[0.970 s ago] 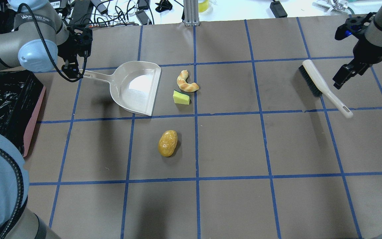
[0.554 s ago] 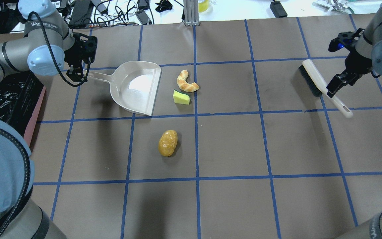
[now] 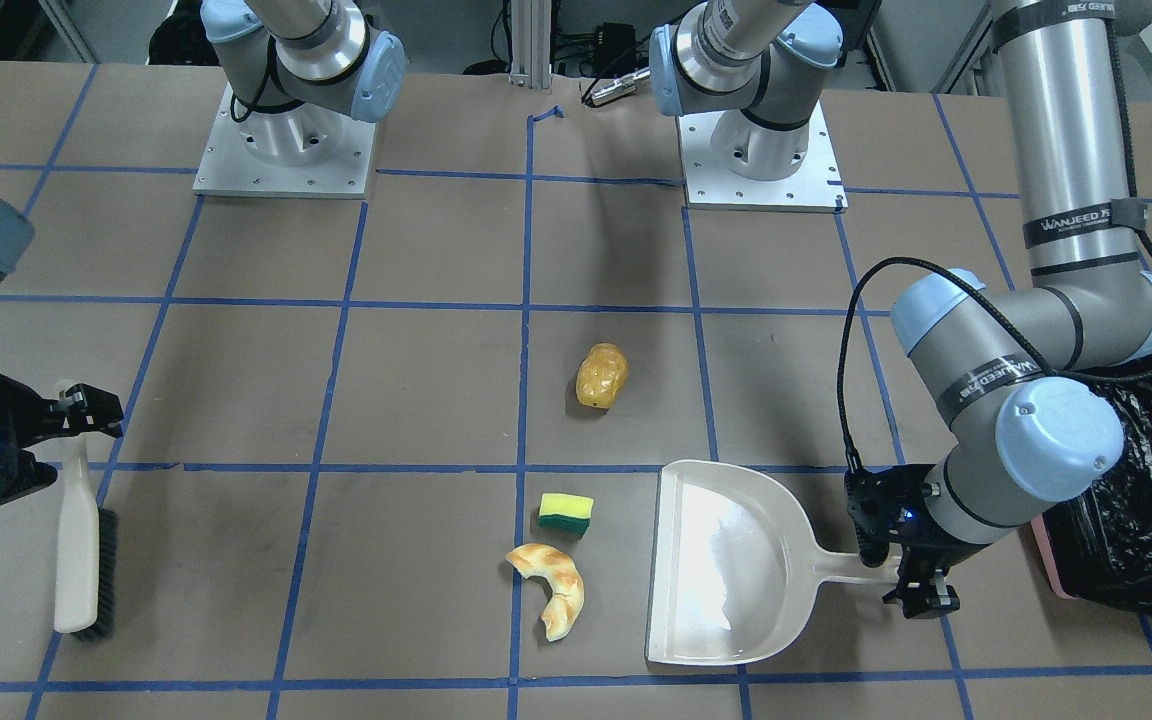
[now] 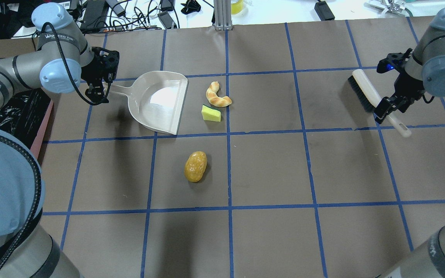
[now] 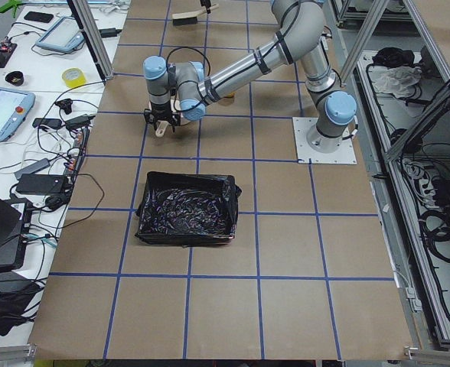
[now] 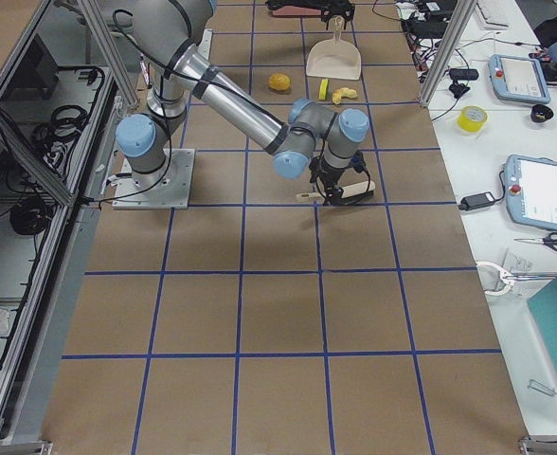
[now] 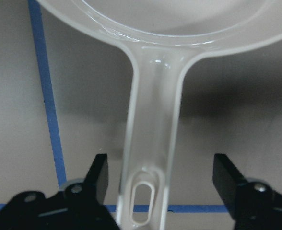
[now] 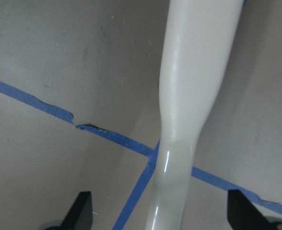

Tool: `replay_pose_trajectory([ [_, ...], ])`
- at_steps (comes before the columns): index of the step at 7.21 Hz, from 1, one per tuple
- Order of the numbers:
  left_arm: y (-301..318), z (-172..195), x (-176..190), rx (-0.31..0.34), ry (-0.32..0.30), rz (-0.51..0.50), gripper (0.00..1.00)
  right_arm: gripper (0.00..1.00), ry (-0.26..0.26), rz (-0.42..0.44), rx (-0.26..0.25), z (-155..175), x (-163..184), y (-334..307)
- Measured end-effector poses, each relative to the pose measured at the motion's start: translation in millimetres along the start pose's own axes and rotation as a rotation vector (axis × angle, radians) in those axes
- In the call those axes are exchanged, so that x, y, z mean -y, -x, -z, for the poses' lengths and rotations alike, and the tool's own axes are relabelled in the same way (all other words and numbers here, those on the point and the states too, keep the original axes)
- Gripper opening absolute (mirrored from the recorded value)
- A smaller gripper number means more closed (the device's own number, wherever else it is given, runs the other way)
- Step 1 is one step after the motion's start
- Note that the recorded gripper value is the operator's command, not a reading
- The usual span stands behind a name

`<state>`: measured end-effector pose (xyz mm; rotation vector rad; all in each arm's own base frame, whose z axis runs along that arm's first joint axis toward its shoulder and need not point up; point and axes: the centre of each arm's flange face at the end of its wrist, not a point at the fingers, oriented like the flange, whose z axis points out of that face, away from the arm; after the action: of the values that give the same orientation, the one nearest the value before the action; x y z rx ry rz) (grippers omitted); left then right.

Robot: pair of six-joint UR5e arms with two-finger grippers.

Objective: Sweep and dump trash into bin
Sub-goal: 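Grasp the brush handle with the right gripper while the left gripper grasps the dustpan handle, then carry the brush with the right gripper toward the sponge and bread toy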

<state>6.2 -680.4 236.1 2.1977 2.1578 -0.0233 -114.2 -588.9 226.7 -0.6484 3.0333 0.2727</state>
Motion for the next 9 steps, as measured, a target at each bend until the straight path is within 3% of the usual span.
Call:
replay_pose_trajectory([
  [1, 0.3, -1.0, 0.8, 0.000, -0.009, 0.007, 0.32, 0.79, 0.006, -0.009, 0.002, -2.8, 0.4, -0.6],
  [2, 0.4, -0.5, 1.1, 0.002, -0.011, 0.012, 0.25, 0.72, 0.009, -0.014, 0.003, -3.5, 0.4, -0.7],
  [3, 0.1, 1.6, 1.2, 0.003, -0.012, 0.015, 0.12, 0.70, 0.011, -0.019, 0.003, -3.8, 0.1, -0.7],
  [4, -0.6, 4.2, 1.3, 0.001, -0.012, 0.017, 0.06, 0.61, 0.012, -0.023, 0.003, -4.2, 0.1, -0.6],
  [6, -1.5, 6.2, 1.5, -0.001, -0.011, 0.016, 0.01, 0.34, 0.013, -0.024, 0.003, -4.3, -0.1, -0.7],
  [7, -1.8, 6.2, 2.2, -0.003, -0.009, 0.013, 0.01, 0.01, 0.015, -0.024, 0.001, -4.3, -0.3, -0.8],
  [9, -2.4, 5.6, 5.2, -0.006, -0.006, 0.007, 0.01, 0.00, 0.038, -0.038, -0.022, -3.5, -2.5, -3.3],
])
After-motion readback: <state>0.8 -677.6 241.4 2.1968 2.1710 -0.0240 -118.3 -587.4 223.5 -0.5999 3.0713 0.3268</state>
